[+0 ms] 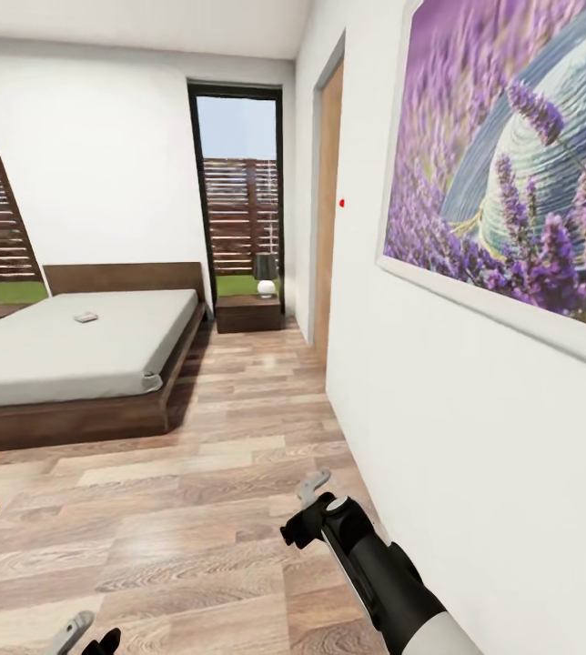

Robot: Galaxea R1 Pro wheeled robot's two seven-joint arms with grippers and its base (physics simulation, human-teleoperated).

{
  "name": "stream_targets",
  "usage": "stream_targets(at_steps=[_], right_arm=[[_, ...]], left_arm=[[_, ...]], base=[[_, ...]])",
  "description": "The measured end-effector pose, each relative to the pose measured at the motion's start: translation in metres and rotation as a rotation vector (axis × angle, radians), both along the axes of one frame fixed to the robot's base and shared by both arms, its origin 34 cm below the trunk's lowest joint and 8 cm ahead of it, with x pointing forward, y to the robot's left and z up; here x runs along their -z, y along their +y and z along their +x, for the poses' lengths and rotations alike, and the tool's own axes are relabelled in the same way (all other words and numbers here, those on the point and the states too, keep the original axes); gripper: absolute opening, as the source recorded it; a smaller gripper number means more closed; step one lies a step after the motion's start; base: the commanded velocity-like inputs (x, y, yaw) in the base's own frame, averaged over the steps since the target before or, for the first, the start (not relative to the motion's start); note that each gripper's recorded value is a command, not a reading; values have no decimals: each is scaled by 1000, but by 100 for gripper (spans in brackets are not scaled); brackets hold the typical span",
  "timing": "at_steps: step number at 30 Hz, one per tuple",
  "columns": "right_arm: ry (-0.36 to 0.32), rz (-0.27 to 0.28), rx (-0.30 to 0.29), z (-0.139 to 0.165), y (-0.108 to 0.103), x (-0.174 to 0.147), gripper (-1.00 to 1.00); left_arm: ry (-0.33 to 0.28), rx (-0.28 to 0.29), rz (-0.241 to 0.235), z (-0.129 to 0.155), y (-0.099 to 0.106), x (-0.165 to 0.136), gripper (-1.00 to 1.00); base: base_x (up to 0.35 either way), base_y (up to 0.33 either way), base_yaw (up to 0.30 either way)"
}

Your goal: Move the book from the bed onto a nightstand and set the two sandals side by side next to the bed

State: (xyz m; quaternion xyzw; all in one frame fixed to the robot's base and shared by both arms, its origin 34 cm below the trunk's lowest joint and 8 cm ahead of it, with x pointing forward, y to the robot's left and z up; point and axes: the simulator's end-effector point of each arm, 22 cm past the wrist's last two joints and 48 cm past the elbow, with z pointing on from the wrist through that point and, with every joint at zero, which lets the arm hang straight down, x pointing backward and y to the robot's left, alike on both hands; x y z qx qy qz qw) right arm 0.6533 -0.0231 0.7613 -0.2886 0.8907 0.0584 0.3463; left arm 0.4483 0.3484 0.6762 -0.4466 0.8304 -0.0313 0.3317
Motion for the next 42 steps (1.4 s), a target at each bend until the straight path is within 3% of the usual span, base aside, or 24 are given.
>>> stream_targets(at_steps=[12, 42], right_arm=[[-2, 1, 0, 0, 0, 0, 100], [-3, 1, 0, 1, 0, 0, 100]], left_arm=[[1, 1, -1, 0, 0, 0, 100], [0, 2, -1, 0, -1, 0, 100]], base=[[327, 0, 185], [327, 0, 7]])
